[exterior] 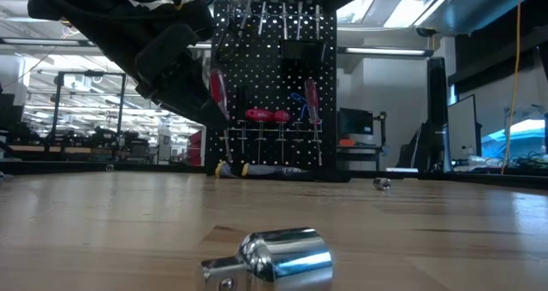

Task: Hang tools onto peg board
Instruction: Put the socket into the pegboard bin

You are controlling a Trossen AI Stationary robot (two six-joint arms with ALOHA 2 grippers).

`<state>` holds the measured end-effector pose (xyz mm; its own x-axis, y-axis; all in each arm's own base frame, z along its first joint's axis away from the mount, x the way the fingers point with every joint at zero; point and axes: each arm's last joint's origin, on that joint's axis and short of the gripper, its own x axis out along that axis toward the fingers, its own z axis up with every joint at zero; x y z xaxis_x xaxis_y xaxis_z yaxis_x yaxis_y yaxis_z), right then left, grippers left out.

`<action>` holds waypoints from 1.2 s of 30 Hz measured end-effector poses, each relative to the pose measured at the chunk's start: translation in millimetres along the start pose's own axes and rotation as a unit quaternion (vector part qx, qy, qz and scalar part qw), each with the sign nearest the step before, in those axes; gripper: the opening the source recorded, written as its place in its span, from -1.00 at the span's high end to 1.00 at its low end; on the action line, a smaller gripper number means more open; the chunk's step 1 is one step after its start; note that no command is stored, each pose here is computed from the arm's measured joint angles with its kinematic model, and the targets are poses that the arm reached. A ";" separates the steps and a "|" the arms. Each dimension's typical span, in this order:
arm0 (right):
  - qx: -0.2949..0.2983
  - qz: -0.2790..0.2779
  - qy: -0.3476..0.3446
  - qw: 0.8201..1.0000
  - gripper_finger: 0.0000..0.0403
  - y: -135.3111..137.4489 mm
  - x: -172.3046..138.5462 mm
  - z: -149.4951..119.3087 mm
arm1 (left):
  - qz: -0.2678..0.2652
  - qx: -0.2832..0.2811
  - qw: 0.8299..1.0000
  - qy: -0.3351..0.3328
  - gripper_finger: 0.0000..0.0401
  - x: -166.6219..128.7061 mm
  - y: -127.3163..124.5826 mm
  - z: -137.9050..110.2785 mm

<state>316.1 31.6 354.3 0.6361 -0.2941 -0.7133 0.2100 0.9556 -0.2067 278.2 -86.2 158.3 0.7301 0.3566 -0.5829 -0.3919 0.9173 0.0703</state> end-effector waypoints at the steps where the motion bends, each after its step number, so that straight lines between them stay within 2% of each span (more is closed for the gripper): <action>1: -0.004 0.009 0.001 1.000 -0.09 4.0 1.3 0.0 | 0.000 0.000 1.000 0.000 0.33 -0.1 -0.1 0.0; 3: -0.009 0.026 0.003 1.000 -0.09 11.0 3.5 -0.3 | 0.000 0.000 1.000 0.000 0.33 0.0 0.0 -0.1; 8: -0.022 0.119 0.031 0.992 -0.09 27.6 13.9 -2.9 | 0.000 0.001 1.000 0.000 0.33 0.0 0.0 0.0; 10: -0.010 0.129 0.052 0.990 -0.09 32.0 22.4 -5.9 | 0.000 0.001 1.000 0.000 0.33 0.0 0.0 -0.1; 15: 0.052 0.070 0.138 0.987 -0.09 33.0 43.1 -25.2 | 0.000 0.001 1.000 0.000 0.33 0.0 0.0 -0.1; 20: 0.154 0.002 0.229 0.961 -0.09 28.9 65.7 -54.5 | 0.000 0.001 1.000 0.000 0.33 0.0 0.0 -0.1; 24: 0.185 -0.021 0.258 0.948 -0.09 24.9 84.5 -79.2 | 0.000 0.001 1.000 0.000 0.33 -0.1 -0.1 -0.1; 29: 0.230 -0.004 0.262 0.937 -0.09 20.2 108.7 -103.6 | 0.000 0.001 1.000 0.000 0.33 -0.1 -0.1 -0.1; 32: 0.264 0.015 0.244 0.933 -0.09 18.7 119.9 -110.1 | 0.000 0.001 1.000 0.000 0.33 0.0 0.0 0.0; 36: 0.291 0.010 0.243 0.925 -0.09 18.1 125.0 -117.9 | 0.000 0.001 1.000 0.000 0.33 0.0 0.1 -0.1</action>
<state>311.9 14.2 182.5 0.2649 -0.0974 -0.9594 0.6557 0.7477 0.1051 278.1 -86.1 158.2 0.7298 0.3570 -0.5831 -0.3912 0.9175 0.0720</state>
